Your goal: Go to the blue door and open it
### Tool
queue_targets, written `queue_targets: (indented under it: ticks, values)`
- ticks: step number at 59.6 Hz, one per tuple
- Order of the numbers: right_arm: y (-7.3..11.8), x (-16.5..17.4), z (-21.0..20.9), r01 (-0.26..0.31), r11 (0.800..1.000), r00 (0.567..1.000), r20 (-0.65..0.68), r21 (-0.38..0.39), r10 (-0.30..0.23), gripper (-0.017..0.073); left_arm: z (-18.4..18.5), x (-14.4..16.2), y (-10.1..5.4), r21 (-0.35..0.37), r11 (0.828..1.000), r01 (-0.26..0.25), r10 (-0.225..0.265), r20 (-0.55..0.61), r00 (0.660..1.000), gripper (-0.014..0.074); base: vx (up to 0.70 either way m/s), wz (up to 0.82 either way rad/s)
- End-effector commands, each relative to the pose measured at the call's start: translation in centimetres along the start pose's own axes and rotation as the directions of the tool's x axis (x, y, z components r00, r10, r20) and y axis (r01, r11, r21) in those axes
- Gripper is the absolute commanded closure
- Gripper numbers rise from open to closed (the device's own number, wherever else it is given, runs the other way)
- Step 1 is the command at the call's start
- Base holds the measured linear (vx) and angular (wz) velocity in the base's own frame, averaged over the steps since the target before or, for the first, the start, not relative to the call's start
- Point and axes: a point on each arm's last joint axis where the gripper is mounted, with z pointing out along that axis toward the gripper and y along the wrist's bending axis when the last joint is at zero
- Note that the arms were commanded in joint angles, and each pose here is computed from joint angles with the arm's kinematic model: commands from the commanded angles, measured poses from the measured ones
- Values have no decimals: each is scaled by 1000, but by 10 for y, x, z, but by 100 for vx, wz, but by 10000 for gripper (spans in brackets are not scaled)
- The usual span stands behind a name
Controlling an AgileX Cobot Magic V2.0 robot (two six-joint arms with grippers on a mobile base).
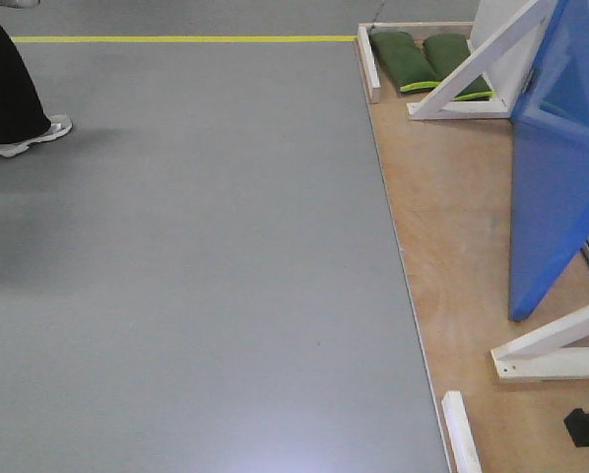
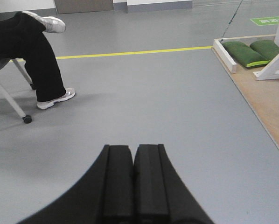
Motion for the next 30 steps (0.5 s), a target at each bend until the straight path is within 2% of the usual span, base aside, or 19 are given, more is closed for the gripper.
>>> queue_targets:
  ticks: [1, 30]
  values:
    - [0, -2, 0, 3, 1000, 996, 85, 6, -3, 554, -1, -6, 0, -3, 1000, 4, -3, 88, 996, 524, 44, -2]
    - [0, -2, 0, 3, 1000, 996, 85, 6, -3, 554, -1, -6, 0, -3, 1000, 4, -3, 88, 996, 524, 42, -3]
